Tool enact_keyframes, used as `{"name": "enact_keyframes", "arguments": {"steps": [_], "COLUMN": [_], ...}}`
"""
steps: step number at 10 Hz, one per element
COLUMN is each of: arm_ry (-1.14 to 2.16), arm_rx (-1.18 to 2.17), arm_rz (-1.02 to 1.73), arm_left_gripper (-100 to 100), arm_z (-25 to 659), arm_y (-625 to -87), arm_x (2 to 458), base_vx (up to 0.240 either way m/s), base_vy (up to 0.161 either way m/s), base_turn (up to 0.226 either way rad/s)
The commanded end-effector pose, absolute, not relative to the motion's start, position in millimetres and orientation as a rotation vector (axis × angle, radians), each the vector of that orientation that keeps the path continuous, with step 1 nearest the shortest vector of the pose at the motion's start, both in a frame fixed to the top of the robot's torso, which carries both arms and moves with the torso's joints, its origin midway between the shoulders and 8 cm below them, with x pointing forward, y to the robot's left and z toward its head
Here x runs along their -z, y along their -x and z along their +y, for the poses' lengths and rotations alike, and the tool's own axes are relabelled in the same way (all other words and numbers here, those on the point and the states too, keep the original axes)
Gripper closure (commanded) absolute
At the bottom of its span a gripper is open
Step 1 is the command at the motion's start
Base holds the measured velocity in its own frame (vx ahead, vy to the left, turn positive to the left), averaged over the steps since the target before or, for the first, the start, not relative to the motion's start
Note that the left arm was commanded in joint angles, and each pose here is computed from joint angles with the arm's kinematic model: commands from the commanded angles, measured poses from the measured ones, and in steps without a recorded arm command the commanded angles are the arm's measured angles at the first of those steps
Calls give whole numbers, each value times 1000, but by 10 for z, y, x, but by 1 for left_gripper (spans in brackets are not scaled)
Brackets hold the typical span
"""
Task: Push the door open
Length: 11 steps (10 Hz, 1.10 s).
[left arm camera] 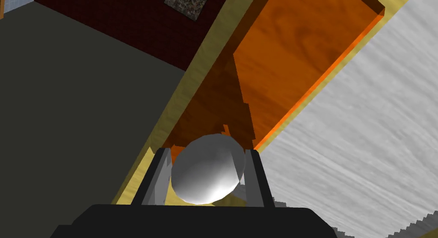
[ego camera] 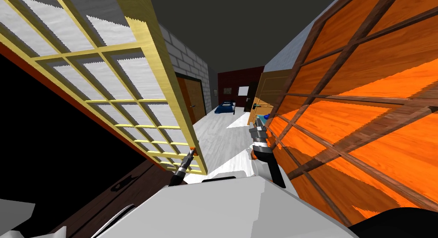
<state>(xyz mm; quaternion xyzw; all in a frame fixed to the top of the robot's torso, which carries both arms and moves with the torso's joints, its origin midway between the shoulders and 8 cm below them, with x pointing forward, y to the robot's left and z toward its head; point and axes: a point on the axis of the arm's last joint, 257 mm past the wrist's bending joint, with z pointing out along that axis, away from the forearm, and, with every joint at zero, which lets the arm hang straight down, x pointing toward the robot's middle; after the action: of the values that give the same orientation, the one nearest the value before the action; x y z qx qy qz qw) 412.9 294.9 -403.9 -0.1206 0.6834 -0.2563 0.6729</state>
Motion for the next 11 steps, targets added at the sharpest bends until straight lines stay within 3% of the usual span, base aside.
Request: {"name": "enact_keyframes", "arguments": {"steps": [1, 11], "arm_ry": [334, 569], "arm_rx": [620, 807], "arm_rz": [1528, 1471], "arm_left_gripper": [100, 100], "arm_z": [2937, 2826], "arm_y": [-4125, -4088], "arm_x": [4042, 4059], "base_vx": [58, 49], "base_vy": [10, 7], "base_turn": [11, 4]}}
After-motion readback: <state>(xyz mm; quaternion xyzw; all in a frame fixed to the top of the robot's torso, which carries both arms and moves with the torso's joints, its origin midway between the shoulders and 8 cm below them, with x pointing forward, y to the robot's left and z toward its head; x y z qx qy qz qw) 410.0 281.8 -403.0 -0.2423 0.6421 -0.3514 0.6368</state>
